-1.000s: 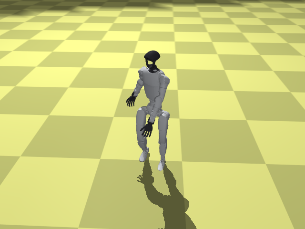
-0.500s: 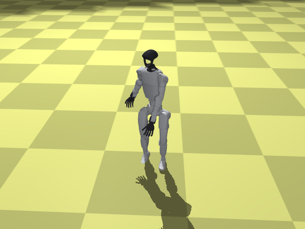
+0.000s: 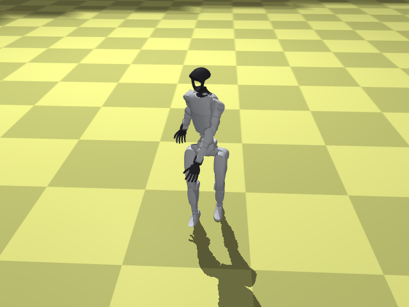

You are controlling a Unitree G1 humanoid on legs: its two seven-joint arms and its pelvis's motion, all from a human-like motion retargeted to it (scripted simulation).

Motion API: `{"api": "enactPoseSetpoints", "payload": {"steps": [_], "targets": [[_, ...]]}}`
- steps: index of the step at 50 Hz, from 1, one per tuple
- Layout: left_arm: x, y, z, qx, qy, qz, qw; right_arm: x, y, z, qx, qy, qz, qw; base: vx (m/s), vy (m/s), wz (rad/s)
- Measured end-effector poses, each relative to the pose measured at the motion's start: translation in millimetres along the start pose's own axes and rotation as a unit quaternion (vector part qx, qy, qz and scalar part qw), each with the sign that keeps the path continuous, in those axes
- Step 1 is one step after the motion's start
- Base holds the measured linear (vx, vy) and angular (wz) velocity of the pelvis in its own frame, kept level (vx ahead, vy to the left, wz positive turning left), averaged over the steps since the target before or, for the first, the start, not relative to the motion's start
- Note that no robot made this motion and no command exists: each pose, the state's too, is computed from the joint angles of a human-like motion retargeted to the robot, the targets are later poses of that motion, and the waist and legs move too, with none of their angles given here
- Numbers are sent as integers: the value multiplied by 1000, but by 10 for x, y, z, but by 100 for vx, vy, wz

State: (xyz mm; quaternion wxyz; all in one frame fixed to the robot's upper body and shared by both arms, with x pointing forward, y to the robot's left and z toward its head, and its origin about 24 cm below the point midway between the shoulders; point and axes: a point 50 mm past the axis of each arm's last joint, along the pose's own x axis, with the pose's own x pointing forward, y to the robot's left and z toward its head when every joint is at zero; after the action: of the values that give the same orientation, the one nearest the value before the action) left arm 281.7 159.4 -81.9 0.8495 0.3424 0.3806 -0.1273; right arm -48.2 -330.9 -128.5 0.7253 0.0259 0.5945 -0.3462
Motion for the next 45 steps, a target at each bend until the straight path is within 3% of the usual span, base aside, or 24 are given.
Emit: {"api": "enactPoseSetpoints", "payload": {"steps": [10, 20, 37, 45], "targets": [[-39, -172, -377, -1, 38, -34, 999, 15, 45, 161, -26, -23, 18, 999, 35, 6, -33], [-33, -62, -372, 0, 35, -10, 999, 43, 79, 522, -18, -75, 12, 997, 32, 16, -4], [-12, -76, -153, -22, 12, -9, 1000, -4, -274, 225, 57, -36, -43, 997, 37, 5, 11], [-24, -132, -247, -13, 19, -23, 999, 3, -209, 235, 44, -37, -26, 998, 31, 6, -25]]}}
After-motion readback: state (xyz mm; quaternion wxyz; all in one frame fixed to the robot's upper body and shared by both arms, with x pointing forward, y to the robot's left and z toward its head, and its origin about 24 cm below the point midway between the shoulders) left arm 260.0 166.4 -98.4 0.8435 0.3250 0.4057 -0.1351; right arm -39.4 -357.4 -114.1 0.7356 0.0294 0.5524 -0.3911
